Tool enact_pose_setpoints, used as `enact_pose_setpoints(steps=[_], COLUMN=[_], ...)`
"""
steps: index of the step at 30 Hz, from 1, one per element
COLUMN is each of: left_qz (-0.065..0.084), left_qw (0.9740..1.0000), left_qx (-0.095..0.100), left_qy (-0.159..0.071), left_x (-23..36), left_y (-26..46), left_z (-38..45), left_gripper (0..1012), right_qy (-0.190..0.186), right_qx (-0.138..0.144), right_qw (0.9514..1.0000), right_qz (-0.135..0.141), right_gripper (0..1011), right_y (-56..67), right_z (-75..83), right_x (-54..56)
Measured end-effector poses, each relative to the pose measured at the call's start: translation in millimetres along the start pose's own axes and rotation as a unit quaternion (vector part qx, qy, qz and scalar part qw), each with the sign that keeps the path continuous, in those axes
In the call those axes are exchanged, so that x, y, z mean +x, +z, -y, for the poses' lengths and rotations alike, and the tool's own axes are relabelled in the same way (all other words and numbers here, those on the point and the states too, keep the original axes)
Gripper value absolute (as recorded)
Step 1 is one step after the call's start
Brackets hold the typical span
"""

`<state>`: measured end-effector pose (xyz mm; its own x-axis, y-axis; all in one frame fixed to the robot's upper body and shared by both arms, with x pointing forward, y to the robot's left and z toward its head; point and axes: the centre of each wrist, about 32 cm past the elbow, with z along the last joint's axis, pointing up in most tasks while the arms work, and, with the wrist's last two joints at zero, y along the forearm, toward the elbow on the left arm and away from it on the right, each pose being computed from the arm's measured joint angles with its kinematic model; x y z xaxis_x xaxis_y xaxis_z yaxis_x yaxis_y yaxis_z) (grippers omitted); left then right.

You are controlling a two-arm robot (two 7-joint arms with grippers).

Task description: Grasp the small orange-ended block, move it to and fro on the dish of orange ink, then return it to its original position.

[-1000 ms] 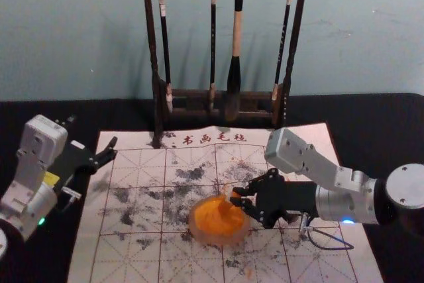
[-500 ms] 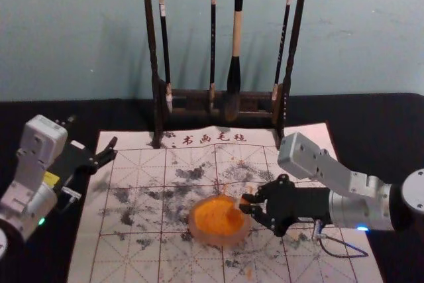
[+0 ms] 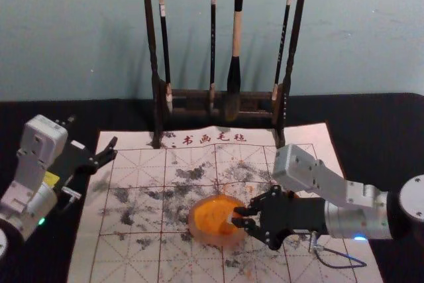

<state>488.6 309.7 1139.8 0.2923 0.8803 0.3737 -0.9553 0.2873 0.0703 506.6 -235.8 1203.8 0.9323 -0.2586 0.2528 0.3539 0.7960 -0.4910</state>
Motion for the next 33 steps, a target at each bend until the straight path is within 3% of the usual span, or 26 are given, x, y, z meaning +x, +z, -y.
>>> enact_pose_setpoints(steps=[12, 22, 33], left_qz=[0.000, 0.000, 0.000], left_qw=[1.0000, 1.0000, 1.0000], left_qx=[0.000, 0.000, 0.000], left_qy=[0.000, 0.000, 0.000], left_x=[0.0, 0.0, 0.0], left_y=[0.0, 0.0, 0.0], left_z=[0.0, 0.0, 0.0], left_gripper=[1001, 1001, 1001], right_qy=[-0.011, -0.026, -0.017], right_qx=[-0.009, -0.020, -0.026], right_qw=[0.9999, 0.9994, 0.9994], right_qz=[0.009, 0.009, 0.018], right_gripper=[90, 90, 90], right_y=[4.0, 1.4, 0.8], right_z=[-13.2, -10.9, 4.4], right_x=[13.1, 22.5, 15.7])
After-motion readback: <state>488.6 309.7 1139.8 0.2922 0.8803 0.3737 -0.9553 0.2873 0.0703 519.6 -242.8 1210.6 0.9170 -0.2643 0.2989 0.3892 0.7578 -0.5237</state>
